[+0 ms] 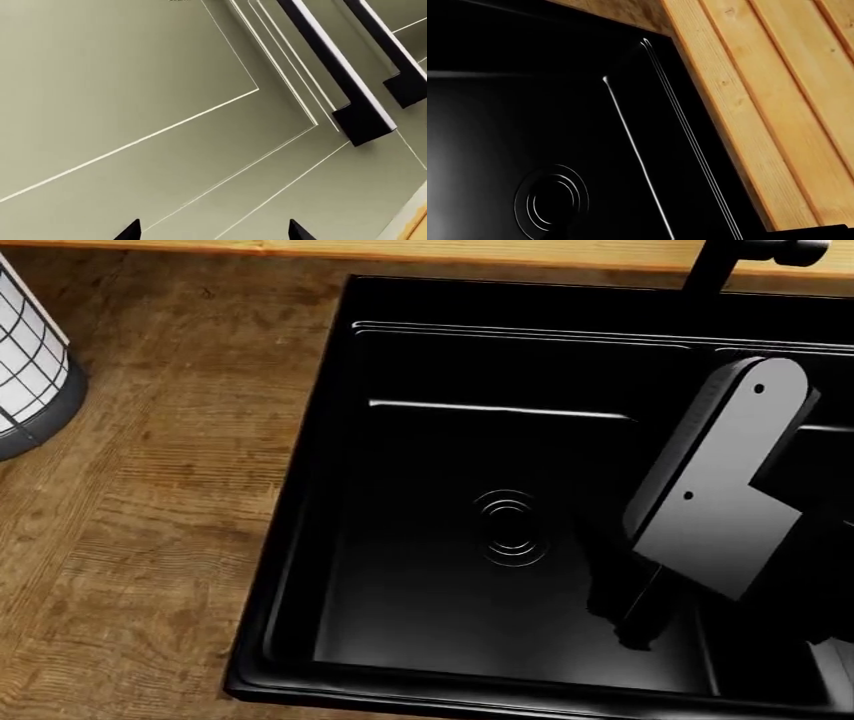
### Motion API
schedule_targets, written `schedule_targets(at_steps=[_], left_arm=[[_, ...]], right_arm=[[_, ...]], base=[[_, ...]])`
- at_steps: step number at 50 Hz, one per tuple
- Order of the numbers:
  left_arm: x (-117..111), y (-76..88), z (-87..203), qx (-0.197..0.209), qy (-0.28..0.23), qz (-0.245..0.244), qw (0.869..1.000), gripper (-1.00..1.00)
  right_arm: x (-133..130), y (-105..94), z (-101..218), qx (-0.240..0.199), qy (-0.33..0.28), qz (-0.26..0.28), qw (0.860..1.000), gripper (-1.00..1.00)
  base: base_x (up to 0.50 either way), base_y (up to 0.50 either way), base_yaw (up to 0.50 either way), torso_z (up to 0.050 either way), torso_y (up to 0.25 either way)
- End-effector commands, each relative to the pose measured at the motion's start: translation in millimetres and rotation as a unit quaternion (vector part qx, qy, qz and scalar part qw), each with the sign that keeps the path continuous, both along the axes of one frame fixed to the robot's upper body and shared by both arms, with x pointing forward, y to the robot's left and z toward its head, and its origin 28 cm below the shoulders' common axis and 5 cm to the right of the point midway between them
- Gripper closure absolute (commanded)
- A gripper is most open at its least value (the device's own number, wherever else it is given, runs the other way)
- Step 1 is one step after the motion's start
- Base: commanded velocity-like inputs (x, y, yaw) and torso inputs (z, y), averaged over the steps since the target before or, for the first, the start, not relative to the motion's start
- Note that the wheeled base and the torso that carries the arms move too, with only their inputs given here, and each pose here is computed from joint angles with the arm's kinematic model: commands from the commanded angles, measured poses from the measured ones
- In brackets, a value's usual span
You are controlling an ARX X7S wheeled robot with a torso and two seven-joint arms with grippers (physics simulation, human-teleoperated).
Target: Pick the broccoli, avocado from the counter and place them in the cabinet. Then close the cabinet.
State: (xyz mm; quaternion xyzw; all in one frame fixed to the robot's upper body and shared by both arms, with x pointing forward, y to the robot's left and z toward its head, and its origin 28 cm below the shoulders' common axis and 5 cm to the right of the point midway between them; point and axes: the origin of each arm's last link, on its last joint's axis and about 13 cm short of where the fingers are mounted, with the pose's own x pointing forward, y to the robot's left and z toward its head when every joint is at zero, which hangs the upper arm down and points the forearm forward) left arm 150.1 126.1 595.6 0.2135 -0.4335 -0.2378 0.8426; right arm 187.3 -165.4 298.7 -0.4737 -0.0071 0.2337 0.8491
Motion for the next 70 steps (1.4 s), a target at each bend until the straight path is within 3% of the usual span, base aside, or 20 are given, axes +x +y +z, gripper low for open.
schedule_targets(at_steps=[1, 10, 23, 27, 30, 36, 38, 44, 52, 57, 61, 70], left_arm=[[161, 70.2, -66, -0.153, 0.493, 0.206, 0.831, -1.0], [161, 71.4, -66, -0.154, 0.498, 0.197, 0.83, -1.0], [164, 71.9, -77, -0.124, 0.525, 0.236, 0.808, -1.0], [163, 70.6, -76, -0.12, 0.522, 0.234, 0.811, -1.0], [163, 67.5, -71, -0.131, 0.504, 0.207, 0.828, -1.0], [165, 61.7, -53, -0.166, 0.424, 0.127, 0.881, -1.0], [164, 60.4, -48, -0.174, 0.403, 0.106, 0.892, -1.0], [157, 57.7, -35, -0.18, 0.361, 0.065, 0.913, -1.0], [141, 50.9, -21, -0.159, 0.323, 0.02, 0.933, -1.0], [124, 44.6, -8, -0.148, 0.27, -0.005, 0.951, -1.0], [102, 42.7, -15, -0.131, 0.222, -0.012, 0.966, -1.0], [81, 48.6, -42, -0.11, 0.203, -0.054, 0.972, -1.0]], right_arm=[[-1, -0.3, -1, 0.001, -0.001, 0.001, 1.0, -1.0], [-1, 0.0, -1, 0.001, 0.0, 0.002, 1.0, -1.0], [-2, -0.5, -1, 0.002, 0.0, 0.002, 1.0, -1.0], [-2, -1.0, -1, 0.003, -0.001, 0.001, 1.0, -1.0], [-2, -1.3, 0, 0.004, -0.003, 0.0, 1.0, -1.0], [-3, -2.5, 2, 0.008, -0.009, -0.003, 1.0, -1.0], [-3, -2.6, 3, 0.009, -0.01, -0.004, 1.0, -1.0], [-3, -2.2, 6, 0.012, -0.014, -0.006, 1.0, -1.0], [-4, -3.2, 7, 0.015, -0.018, -0.011, 1.0, -1.0], [-4, -3.9, 8, 0.02, -0.023, -0.017, 0.999, -1.0], [-5, -4.4, 10, 0.025, -0.028, -0.019, 0.999, -1.0], [-4, -4.7, 9, 0.031, -0.032, -0.024, 0.999, -1.0]], base=[[0.0, 0.0, 0.0, 0.0, 0.0], [0.0, 0.0, 0.0, 0.0, -0.005], [0.0, 0.0, 0.0, 0.0, -0.004], [0.0, 0.0, 0.0, 0.0, -0.005], [0.0, 0.0, 0.0, 0.0, -0.007], [0.01, 0.0, 0.0, 0.0, -0.003], [0.01, 0.0, -0.01, 0.008, -0.005], [0.01, 0.0, -0.01, 0.002, -0.002], [0.01, 0.0, -0.01, 0.004, -0.003], [0.01, 0.0, -0.01, 0.004, -0.004], [0.01, 0.0, -0.01, 0.002, -0.003], [0.0, 0.0, 0.0, 0.0, -0.008]])
